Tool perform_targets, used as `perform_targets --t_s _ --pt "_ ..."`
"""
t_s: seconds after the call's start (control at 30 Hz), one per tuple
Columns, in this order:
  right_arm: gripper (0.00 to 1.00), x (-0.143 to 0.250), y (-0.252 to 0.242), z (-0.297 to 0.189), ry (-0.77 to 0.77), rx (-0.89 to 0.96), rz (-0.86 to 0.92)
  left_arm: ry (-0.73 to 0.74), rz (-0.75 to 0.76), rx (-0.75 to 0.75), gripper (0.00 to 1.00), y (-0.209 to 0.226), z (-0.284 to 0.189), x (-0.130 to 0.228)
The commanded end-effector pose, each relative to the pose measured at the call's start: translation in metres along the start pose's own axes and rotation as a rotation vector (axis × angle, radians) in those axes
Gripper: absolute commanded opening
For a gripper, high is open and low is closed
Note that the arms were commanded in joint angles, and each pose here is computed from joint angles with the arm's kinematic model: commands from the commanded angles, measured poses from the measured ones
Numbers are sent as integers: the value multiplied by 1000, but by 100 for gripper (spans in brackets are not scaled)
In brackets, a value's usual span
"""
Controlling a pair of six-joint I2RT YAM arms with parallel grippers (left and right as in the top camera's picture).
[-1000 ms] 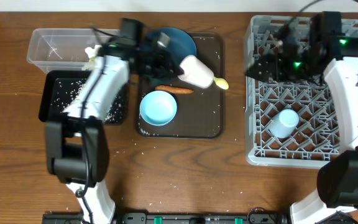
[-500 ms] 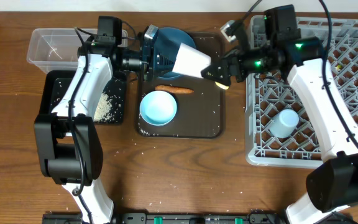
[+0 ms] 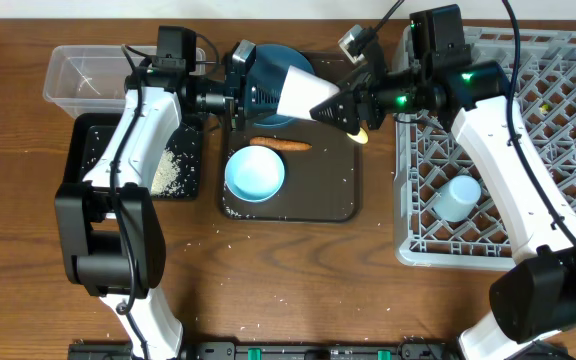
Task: Sort waste into correct bins and load items into the dishwasher rack
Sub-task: 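Hand pink cup from left gripper to right gripper, then place pink cup upside down in rack with right gripper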
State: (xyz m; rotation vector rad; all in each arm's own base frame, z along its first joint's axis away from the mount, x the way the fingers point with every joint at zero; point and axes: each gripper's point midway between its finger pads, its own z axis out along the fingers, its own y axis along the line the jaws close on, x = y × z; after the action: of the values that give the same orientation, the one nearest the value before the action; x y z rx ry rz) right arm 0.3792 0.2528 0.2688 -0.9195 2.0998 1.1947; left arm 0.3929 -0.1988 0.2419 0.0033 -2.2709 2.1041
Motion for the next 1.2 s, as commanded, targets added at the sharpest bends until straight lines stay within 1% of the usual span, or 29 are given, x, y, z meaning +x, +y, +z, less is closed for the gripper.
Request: perform_targets --t_s 0.0,0.1,0.2,0.37,0.4,0.47,0.5,0.53,0.63,0.73,0.83,0.97,1.07,1.17 --pt "61 -8 21 6 -7 -40 -54 13 29 28 6 -17 -1 6" --pt "51 -10 24 9 -11 -47 -70 13 29 28 6 -17 -1 6" --pt "46 -12 23 8 -17 -44 -76 13 30 27 8 -17 -1 6" --pt "43 -15 20 2 -32 -32 -74 11 53 26 16 -17 -1 6" --pt "43 -17 20 -2 -38 -26 -66 11 56 25 16 -17 -1 6" --pt "42 -20 18 -12 -57 -9 -59 6 57 15 17 -15 -1 5" --pt "42 -23 17 -19 -69 3 -59 2 60 9 21 -14 -1 4" --pt "42 -25 16 -27 -83 17 -59 -2 59 1 22 -12 -1 3" --pt "42 -29 9 -52 -113 94 -19 -21 59 -35 23 -6 -1 0" --pt "43 -24 -5 -79 -119 227 43 -44 59 -78 23 1 -1 -4" --pt "43 -7 -20 -111 -99 391 146 -75 59 -137 23 11 -3 -10" --pt "43 30 -40 -156 -49 618 343 -116 57 -213 23 23 -6 -17" --pt "42 67 -47 -191 -4 739 512 -149 52 -278 23 35 -9 -22" --pt "43 100 -52 -219 40 820 658 -183 14 -367 23 51 -15 -24"
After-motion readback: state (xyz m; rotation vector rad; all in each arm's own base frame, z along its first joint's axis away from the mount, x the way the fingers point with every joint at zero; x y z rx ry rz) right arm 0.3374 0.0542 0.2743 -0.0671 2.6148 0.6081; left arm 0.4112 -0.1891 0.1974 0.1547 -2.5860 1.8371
